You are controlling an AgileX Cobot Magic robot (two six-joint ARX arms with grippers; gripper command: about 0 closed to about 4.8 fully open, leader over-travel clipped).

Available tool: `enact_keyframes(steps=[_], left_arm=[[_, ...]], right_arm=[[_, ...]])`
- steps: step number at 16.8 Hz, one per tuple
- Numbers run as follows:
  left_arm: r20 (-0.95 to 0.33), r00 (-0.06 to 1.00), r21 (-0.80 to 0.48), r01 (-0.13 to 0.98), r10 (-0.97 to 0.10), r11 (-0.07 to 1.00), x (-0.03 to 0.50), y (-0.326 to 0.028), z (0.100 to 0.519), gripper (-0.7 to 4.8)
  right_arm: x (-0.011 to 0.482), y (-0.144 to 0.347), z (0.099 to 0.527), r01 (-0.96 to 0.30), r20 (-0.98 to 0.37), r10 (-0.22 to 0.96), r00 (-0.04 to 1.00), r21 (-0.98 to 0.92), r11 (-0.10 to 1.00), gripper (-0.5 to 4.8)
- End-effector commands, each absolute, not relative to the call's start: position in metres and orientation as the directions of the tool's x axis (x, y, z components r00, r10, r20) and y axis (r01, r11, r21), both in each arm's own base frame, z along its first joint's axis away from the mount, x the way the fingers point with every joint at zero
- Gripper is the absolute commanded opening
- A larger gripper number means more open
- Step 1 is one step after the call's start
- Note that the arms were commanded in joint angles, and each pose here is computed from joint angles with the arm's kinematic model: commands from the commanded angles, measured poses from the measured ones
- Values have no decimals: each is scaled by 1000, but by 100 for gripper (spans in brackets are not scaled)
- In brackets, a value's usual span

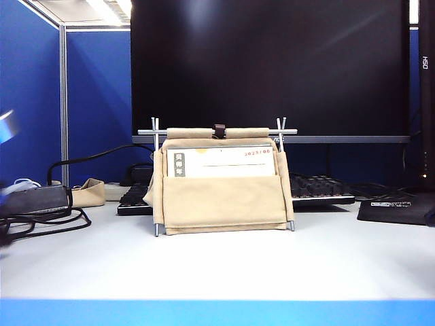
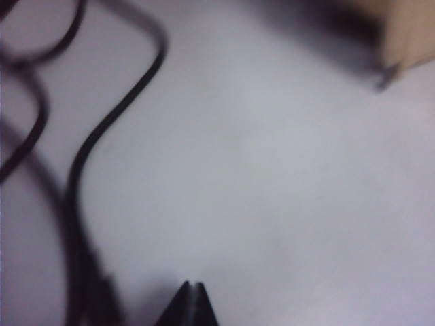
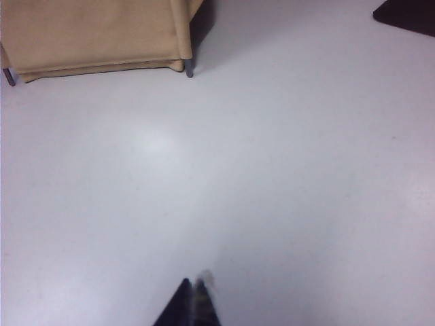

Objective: Turn one page of the calendar.

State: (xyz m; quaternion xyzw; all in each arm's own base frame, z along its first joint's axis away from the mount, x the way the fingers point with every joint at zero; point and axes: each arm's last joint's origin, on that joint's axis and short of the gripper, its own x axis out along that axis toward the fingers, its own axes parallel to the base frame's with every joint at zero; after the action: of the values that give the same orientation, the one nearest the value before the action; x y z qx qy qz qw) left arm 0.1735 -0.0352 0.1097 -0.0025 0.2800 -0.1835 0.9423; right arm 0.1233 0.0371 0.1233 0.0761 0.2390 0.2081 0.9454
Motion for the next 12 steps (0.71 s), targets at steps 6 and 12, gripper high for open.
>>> enact_keyframes(steps=[6, 12], left_arm=[[-480, 815, -195, 260, -323, 946, 171, -20, 117, -6], [-227, 929, -118, 272, -292, 955, 135, -17, 161, -6]], right_arm=[[125, 36, 126, -330, -386, 404, 829, 245, 912, -5], [126, 35, 142, -294, -232, 372, 899, 308, 905, -5]])
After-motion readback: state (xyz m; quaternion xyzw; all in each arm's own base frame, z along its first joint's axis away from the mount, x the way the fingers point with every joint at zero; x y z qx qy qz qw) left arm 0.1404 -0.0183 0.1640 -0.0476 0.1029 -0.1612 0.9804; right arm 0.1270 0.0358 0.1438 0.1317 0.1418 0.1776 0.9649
